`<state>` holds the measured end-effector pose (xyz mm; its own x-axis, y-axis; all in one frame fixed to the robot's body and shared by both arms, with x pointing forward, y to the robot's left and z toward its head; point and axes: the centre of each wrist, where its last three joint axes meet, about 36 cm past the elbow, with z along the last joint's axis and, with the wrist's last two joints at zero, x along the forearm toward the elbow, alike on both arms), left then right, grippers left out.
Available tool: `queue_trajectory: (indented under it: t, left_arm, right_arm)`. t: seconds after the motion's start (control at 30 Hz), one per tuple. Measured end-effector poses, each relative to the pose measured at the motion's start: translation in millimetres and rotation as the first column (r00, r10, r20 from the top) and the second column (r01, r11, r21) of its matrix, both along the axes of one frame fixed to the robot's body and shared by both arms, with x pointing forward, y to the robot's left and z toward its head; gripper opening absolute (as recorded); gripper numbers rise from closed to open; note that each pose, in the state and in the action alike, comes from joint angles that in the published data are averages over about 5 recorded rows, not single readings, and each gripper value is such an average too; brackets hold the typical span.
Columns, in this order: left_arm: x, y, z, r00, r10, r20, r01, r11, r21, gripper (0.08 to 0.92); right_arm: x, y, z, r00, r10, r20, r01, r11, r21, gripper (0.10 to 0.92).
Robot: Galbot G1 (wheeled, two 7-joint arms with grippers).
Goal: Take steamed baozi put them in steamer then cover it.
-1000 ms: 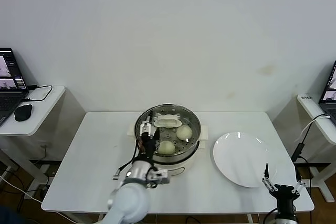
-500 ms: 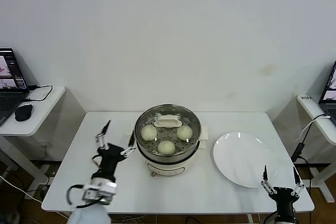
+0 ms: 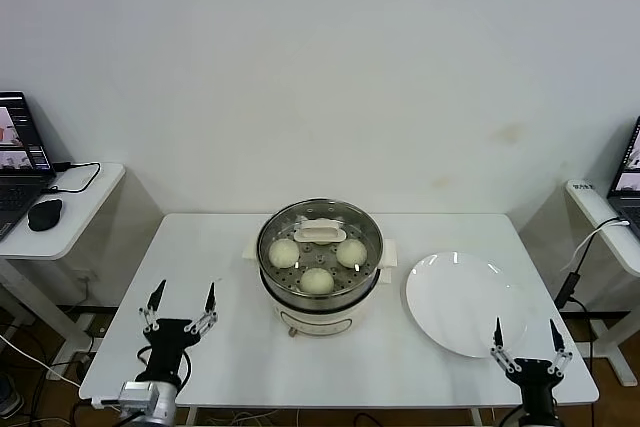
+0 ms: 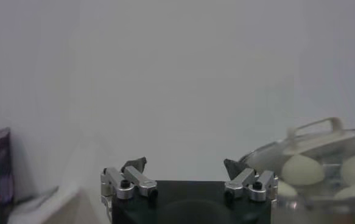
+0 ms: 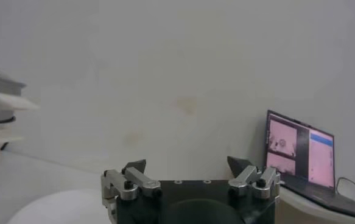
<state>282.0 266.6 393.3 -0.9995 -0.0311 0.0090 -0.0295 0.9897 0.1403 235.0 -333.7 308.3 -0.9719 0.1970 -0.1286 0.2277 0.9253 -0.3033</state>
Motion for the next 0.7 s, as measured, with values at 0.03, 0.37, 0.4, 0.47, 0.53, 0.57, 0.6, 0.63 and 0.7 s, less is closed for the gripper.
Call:
queue_trajectory:
  t: [0.03,0.37,0.4,0.47,0.53,0.57,0.6,0.63,0.7]
  left_arm:
    - [-1,2,-3,1.0000,0.002,-0.003,-0.002,1.000,-0.012,0.823]
    - [-14,14,-21,0.9988,0.028,-0.041,-0.031,0.997,-0.073,0.823]
    - [-14,14,-22,0.9985,0.031,-0.045,-0.034,0.997,-0.076,0.823]
    - [-15,16,-24,0.9981,0.034,-0.052,-0.038,0.996,-0.082,0.823]
    - [-16,17,-26,0.9978,0.034,-0.057,-0.039,0.996,-0.086,0.823]
    - [-16,17,-26,0.9977,0.034,-0.059,-0.039,0.995,-0.088,0.823]
    - [-17,17,-27,0.9975,0.033,-0.062,-0.039,0.995,-0.091,0.823]
    - [-18,17,-27,0.9974,0.033,-0.064,-0.039,0.995,-0.093,0.823]
    - [-18,17,-29,0.9970,0.035,-0.069,-0.041,0.994,-0.097,0.823]
  right_arm:
    - [0,0,0,1.000,0.004,-0.003,-0.004,1.000,0.001,0.822]
    - [1,-1,7,0.999,0.043,-0.017,-0.043,0.999,0.007,0.822]
    - [2,-1,7,0.999,0.046,-0.018,-0.046,0.999,0.008,0.823]
    - [2,-1,7,0.999,0.051,-0.018,-0.050,0.999,0.010,0.823]
    - [3,0,8,0.998,0.055,-0.018,-0.055,0.998,0.012,0.823]
    - [3,0,9,0.998,0.056,-0.017,-0.056,0.998,0.013,0.823]
    - [3,1,9,0.998,0.058,-0.017,-0.058,0.998,0.014,0.823]
    - [3,1,9,0.998,0.059,-0.016,-0.059,0.998,0.015,0.823]
    - [4,2,9,0.998,0.061,-0.014,-0.060,0.998,0.016,0.822]
